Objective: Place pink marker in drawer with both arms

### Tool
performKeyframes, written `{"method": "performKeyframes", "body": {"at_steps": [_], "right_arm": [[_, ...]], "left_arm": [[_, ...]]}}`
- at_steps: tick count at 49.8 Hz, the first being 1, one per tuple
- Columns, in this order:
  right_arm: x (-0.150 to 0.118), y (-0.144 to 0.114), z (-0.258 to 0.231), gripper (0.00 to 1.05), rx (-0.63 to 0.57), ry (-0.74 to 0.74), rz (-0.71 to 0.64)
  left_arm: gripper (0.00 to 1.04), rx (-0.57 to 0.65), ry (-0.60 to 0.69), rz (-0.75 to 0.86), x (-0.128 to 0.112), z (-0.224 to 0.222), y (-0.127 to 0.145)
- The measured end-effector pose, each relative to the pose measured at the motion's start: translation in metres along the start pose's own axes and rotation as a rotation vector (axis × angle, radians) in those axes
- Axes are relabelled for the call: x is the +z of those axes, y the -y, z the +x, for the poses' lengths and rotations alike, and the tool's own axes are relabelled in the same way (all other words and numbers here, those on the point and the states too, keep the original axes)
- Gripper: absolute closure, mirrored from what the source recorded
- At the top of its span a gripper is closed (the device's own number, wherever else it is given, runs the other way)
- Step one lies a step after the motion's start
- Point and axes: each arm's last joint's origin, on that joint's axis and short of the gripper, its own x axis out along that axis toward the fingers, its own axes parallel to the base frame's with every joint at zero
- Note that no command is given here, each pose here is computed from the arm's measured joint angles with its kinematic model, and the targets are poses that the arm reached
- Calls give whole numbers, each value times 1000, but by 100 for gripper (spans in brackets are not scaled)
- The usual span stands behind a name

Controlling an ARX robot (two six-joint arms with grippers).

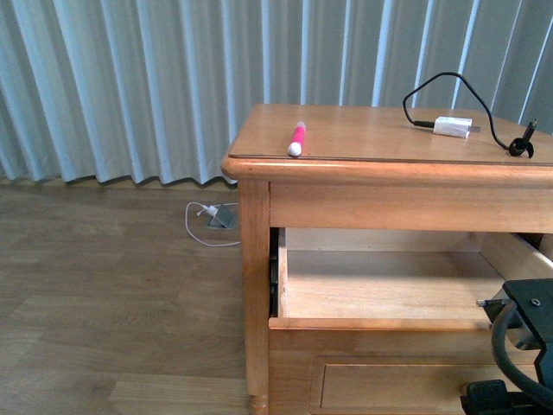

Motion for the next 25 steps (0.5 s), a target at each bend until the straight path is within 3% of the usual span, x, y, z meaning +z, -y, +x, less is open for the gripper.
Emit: {"method": "performKeyframes", "body": {"at_steps": [15, 25], "right_arm": [[12, 7, -44, 10, 46, 4, 56], [27, 15, -84, 8, 93, 62, 82]], "left_arm": [[6, 0, 0, 0, 0, 0, 0], [6, 0, 0, 0, 0, 0, 0]]}}
